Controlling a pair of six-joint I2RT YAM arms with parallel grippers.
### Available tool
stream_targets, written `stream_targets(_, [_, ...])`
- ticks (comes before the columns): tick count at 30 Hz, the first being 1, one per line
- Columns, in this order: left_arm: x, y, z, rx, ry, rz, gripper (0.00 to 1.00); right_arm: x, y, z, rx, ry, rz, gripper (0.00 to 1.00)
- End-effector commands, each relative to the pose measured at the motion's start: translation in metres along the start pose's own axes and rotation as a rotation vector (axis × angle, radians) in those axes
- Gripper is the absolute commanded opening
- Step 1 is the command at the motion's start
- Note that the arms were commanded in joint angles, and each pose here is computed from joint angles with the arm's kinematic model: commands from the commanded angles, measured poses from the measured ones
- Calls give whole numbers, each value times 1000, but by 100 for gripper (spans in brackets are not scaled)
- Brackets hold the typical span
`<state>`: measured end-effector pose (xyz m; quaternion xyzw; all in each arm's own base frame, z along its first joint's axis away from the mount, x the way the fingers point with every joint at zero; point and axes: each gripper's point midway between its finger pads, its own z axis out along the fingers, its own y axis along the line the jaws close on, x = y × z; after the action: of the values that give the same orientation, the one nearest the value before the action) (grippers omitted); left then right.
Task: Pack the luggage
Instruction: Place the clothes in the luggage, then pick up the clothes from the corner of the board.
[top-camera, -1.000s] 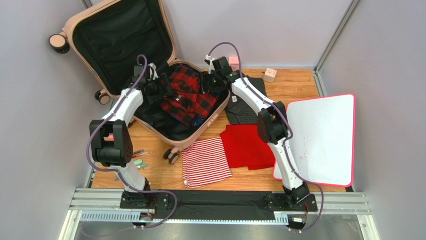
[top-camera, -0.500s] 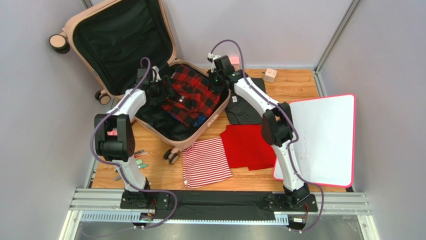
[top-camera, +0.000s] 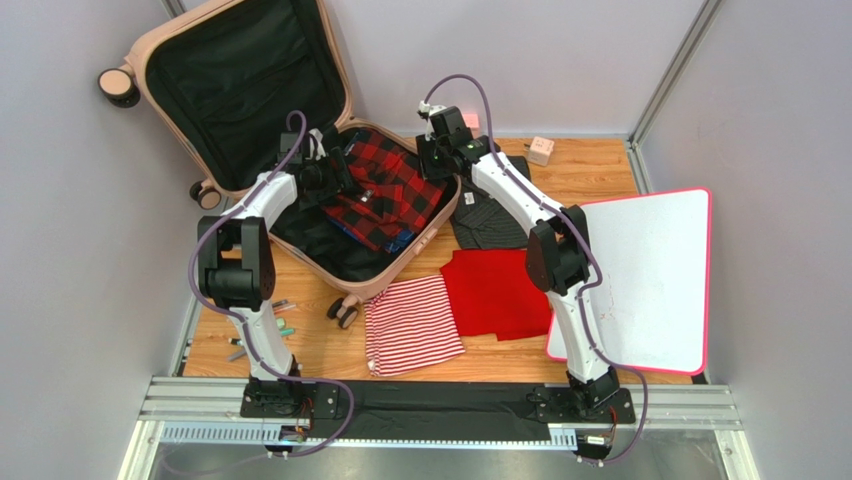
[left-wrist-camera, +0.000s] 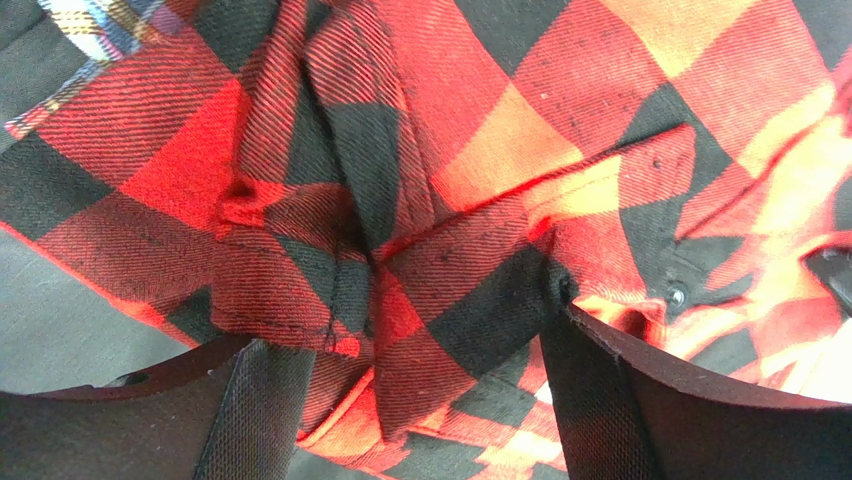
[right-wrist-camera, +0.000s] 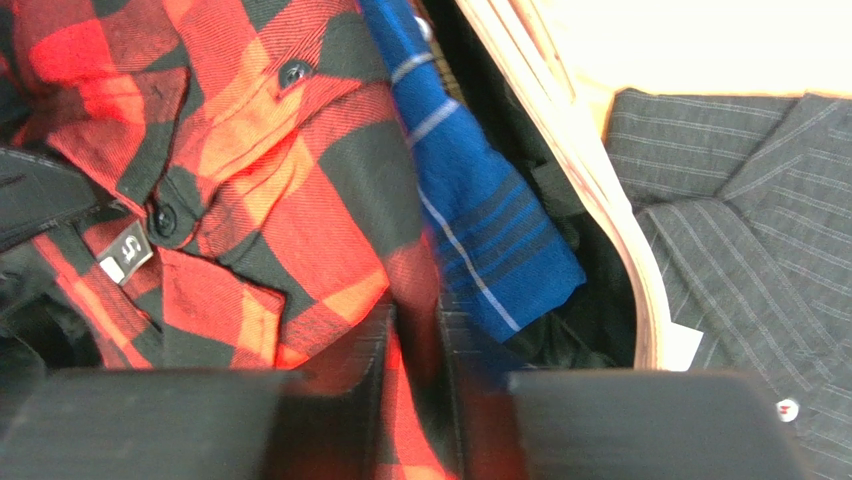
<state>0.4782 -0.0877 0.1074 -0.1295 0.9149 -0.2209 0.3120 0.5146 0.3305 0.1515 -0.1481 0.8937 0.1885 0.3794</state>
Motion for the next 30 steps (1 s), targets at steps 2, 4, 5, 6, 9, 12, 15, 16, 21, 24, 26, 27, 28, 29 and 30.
stream_targets(2, [-17, -4, -9, -28, -51, 35, 87, -25, -13, -19, 49, -53, -3, 48])
stream_targets(4, [-18, 0, -15, -57, -64, 33, 88, -33, -11, -30, 45, -71, -7, 80])
stream_targets(5, [-19, -1, -23, -65, -69, 34, 89, -38, -9, -37, 41, -83, -10, 84])
stream_targets(6, [-19, -1, -26, -69, -74, 35, 89, -49, -6, -51, 33, -109, -12, 90])
stream_targets(9, [-23, -7, -40, -53, -106, 52, 90, -66, 0, -84, 4, -155, -11, 95])
stream_targets(12, [-28, -15, -55, -44, -137, 59, 90, -64, -12, -97, 16, -156, 1, 97])
stream_targets(15, [-35, -22, -69, -34, -166, 65, 91, -60, -43, -106, 60, -151, 44, 97])
stream_targets(16, [-36, -25, -73, -29, -171, 68, 91, -57, -55, -108, 76, -145, 62, 97])
stream_targets(21, [-41, -42, -98, 1, -215, 104, 90, -28, -124, -105, 149, -83, 179, 97])
stream_targets(24, [-37, -53, -108, 22, -222, 128, 90, -13, -162, -102, 206, -58, 212, 96])
stream_targets(26, [-30, -55, -113, 35, -215, 134, 89, 1, -179, -97, 230, -26, 231, 96])
stream_targets(27, [-25, -57, -113, 47, -202, 133, 89, 9, -195, -93, 250, -8, 251, 96])
stream_targets(28, [-23, -58, -115, 54, -198, 132, 89, 17, -202, -89, 257, 11, 261, 96])
stream_targets(29, [-16, -56, -115, 57, -186, 126, 88, 21, -209, -86, 266, 20, 271, 95])
stream_targets(30, [-12, -57, -116, 62, -178, 121, 88, 32, -223, -81, 283, 43, 293, 95])
